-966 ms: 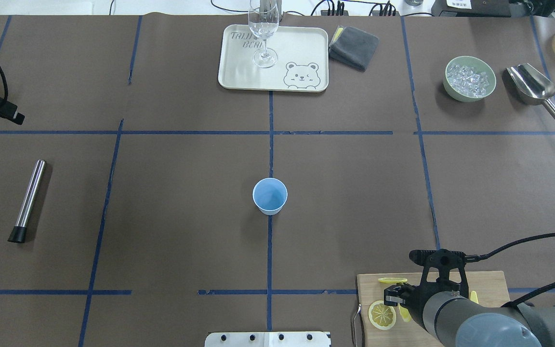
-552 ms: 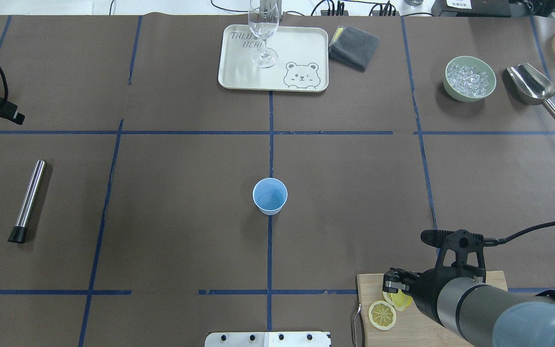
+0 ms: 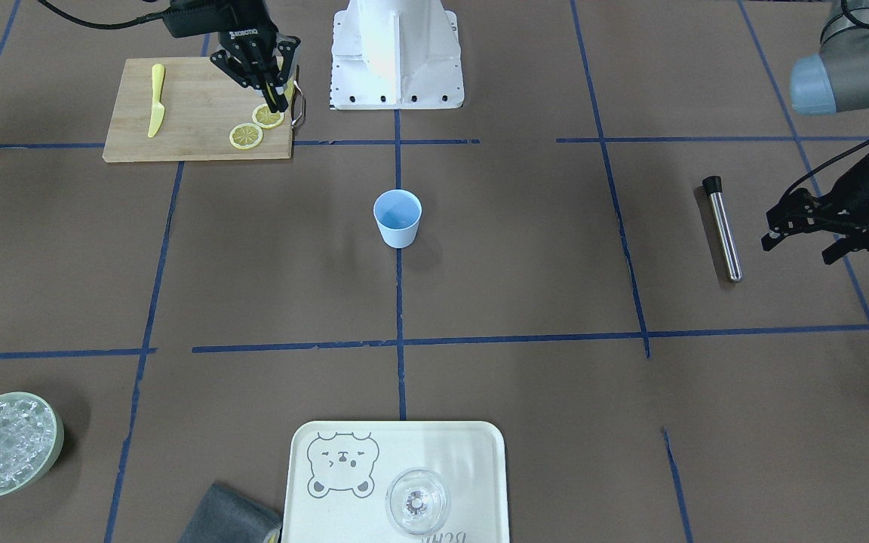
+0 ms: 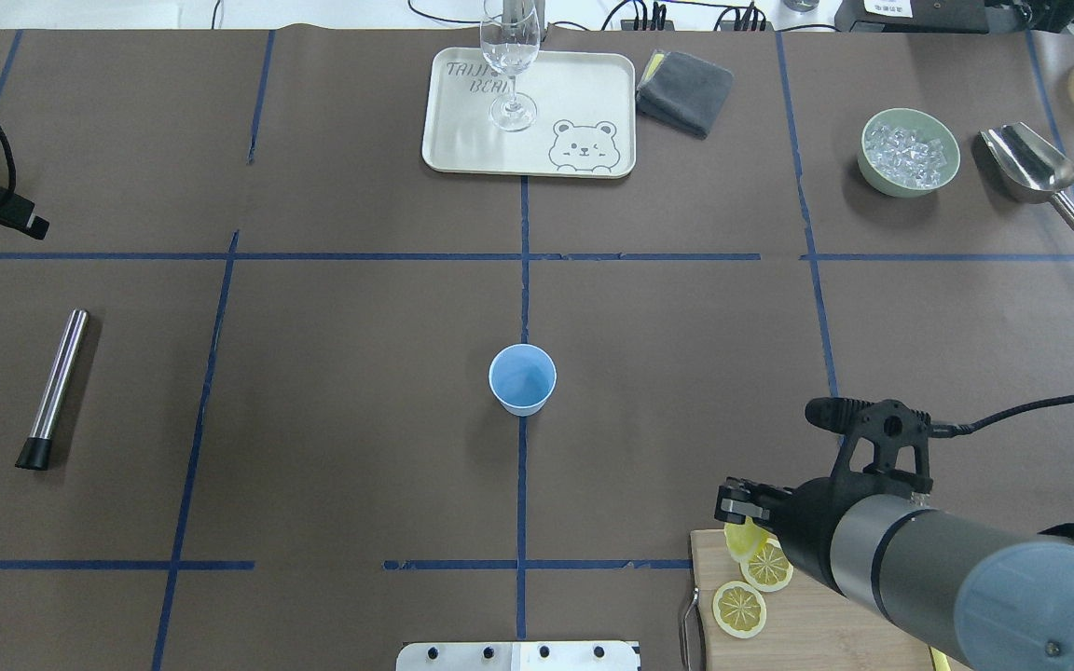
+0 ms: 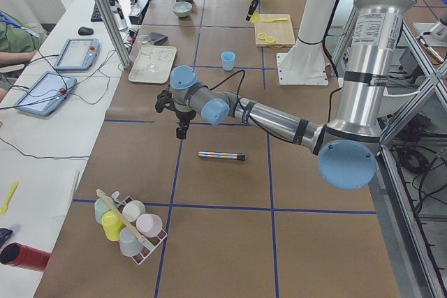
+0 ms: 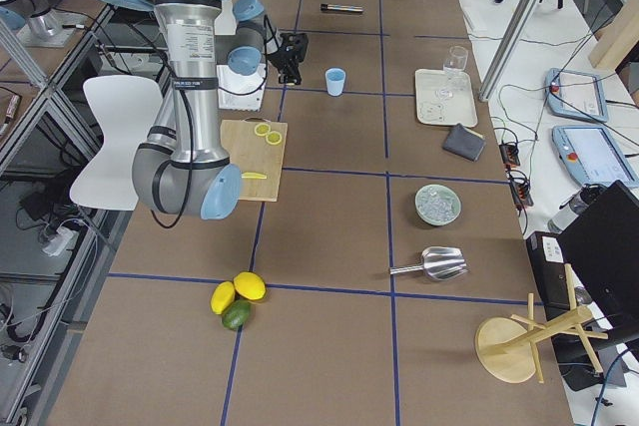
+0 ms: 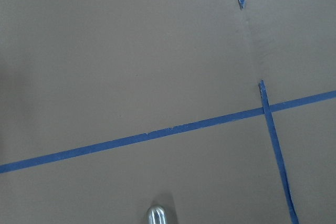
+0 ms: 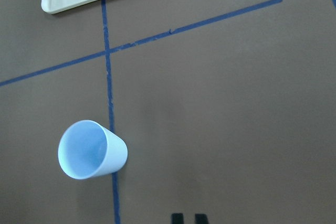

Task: Squeeze lemon into cup
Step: 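Carry the lemon slice over the blue-white cup with the right gripper, then squeeze and release the lemon slice into the cup with the right gripper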

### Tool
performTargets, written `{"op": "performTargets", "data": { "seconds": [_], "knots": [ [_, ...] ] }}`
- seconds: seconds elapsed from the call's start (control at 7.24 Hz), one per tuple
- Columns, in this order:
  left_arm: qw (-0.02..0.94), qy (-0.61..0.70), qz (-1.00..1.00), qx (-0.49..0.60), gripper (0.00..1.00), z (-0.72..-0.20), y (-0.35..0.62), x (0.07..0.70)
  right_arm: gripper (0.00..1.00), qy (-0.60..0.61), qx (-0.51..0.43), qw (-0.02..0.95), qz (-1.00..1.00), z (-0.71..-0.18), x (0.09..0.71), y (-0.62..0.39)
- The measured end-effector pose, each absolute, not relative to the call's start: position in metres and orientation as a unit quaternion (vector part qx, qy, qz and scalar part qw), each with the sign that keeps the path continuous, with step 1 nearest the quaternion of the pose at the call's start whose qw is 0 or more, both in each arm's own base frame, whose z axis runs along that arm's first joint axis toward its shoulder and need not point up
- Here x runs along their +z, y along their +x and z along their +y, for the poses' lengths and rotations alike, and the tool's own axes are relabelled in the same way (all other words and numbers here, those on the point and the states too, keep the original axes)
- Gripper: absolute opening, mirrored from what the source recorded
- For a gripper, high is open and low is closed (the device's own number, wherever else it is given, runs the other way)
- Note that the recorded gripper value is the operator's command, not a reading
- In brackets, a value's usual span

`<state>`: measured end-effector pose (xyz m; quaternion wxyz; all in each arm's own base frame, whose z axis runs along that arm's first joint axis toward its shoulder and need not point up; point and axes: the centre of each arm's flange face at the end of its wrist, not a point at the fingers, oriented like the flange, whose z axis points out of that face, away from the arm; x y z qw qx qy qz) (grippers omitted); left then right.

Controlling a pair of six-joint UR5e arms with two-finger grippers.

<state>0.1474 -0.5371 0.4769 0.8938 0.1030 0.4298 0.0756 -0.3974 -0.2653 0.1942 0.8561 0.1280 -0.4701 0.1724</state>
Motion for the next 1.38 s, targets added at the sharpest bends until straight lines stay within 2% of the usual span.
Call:
{"op": "performTargets", "data": {
  "seconds": [0.28, 0.83, 1.38],
  "knots": [
    [0.894, 0.104, 0.430, 0.076, 1.00, -0.537, 0.147, 0.477, 0.00, 0.130, 0.185, 0.868, -0.442, -0.316, 0.159, -0.440],
    [0.894, 0.102, 0.429, 0.076, 1.00, -0.538, 0.148, 0.478, 0.00, 0.148, 0.195, 0.864, -0.439, -0.393, 0.133, -0.542],
    [0.894, 0.102, 0.429, 0.076, 1.00, -0.538, 0.148, 0.480, 0.00, 0.132, 0.188, 0.876, -0.424, -0.400, 0.143, -0.572]
  ]
}}
